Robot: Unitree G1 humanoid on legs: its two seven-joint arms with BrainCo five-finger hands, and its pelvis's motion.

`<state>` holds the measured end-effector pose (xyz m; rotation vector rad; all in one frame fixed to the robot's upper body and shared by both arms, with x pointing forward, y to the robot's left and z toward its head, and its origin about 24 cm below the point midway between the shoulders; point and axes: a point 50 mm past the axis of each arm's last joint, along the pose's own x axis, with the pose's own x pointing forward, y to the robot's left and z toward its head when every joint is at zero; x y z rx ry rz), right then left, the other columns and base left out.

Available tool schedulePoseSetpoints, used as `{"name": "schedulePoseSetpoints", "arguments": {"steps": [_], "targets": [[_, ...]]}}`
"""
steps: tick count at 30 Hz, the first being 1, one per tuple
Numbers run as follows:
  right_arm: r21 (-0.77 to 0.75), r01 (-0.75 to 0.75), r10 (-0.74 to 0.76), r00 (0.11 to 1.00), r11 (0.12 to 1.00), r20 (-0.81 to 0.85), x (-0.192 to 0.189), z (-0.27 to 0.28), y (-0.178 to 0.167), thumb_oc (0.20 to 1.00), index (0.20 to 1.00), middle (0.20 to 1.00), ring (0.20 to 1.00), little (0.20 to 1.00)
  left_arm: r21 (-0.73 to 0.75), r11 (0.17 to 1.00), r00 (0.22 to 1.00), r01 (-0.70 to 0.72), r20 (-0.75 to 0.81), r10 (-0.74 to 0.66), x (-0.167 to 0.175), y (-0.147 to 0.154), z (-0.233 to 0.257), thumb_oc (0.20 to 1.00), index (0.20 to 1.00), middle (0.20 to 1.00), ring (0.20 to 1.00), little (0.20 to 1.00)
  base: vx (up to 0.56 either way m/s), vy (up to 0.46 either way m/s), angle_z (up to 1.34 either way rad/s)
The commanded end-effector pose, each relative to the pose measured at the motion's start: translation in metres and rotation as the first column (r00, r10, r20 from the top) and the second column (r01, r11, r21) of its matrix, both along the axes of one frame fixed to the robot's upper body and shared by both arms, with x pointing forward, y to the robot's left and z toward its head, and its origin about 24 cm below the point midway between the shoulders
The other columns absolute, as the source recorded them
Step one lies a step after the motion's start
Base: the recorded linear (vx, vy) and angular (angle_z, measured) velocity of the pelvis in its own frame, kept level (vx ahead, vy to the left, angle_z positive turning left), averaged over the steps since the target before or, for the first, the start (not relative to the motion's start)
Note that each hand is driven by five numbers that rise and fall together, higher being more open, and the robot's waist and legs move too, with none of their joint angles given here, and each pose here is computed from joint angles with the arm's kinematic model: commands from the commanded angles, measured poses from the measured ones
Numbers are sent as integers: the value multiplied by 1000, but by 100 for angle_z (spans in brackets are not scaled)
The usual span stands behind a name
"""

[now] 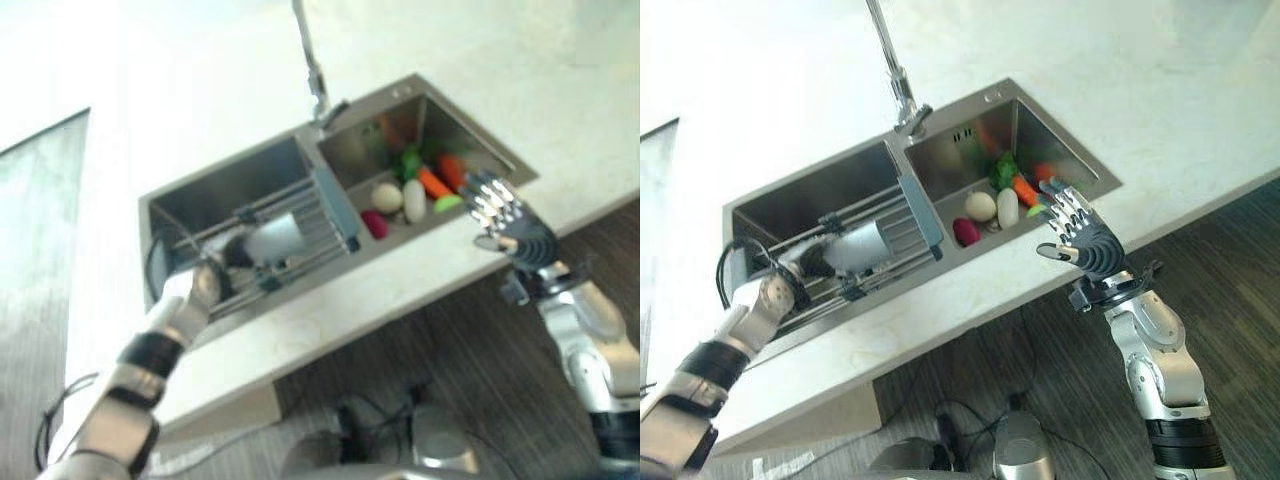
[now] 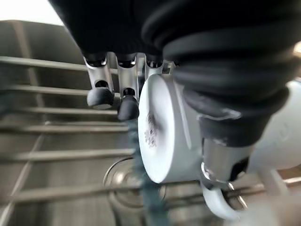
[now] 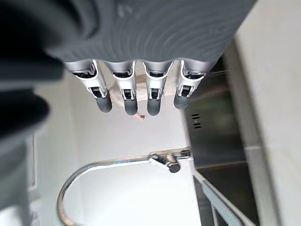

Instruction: Place the dishes in the dishwasher.

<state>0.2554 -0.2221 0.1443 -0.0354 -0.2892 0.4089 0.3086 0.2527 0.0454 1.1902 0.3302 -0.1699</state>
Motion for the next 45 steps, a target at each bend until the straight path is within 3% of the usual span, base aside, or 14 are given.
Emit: {"name": "schedulePoseSetpoints", "arguments": {"steps": [1,8,13,22,26,32,36,42,45], "targets": [[-25,-43,46,989,999,139,-6,21,9,1000,1000,1000,1000,1000,117,993,999,-15,30,11,2,16,9,200,200,200,200,200,160,-17,3],[-59,-15,21,994,998,104,-11,10,9,1000,1000,1000,1000,1000,82,997,995,-15,101,7,-8,18,12,200,200,200,200,200,76,-5,1],[-49,13,-8,994,999,108,-15,5,6,1000,1000,1000,1000,1000,-28,1000,939,-10,344,19,-12,18,43,200,200,200,200,200,14,-4,14],[-27,37,-34,992,999,119,-18,3,7,1000,1000,1000,1000,1000,-216,976,746,26,655,125,-28,13,79,200,200,200,200,200,-16,-19,9],[-5,47,-46,990,999,132,-20,4,9,1000,1000,1000,1000,1000,-355,931,614,86,755,231,-38,13,98,200,200,200,200,200,-34,-32,4],[17,35,-38,985,999,169,-31,10,9,1000,1000,1000,1000,1000,-508,837,491,203,793,362,-74,19,111,200,200,200,200,200,-72,-71,16],[33,11,-17,981,999,195,-43,12,7,1000,1000,1000,1000,1000,-572,790,453,223,778,435,-106,25,107,200,200,200,200,200,-87,-148,31],[34,-48,39,974,998,223,-48,15,16,1000,1000,1000,1000,1000,-679,700,422,221,713,559,-142,35,103,200,200,200,200,200,-114,-122,54],[20,111,-112,952,994,283,-46,21,6,1000,1000,1000,1000,1000,-690,610,468,389,719,514,-127,25,112,200,200,200,200,200,-397,59,179]]}}
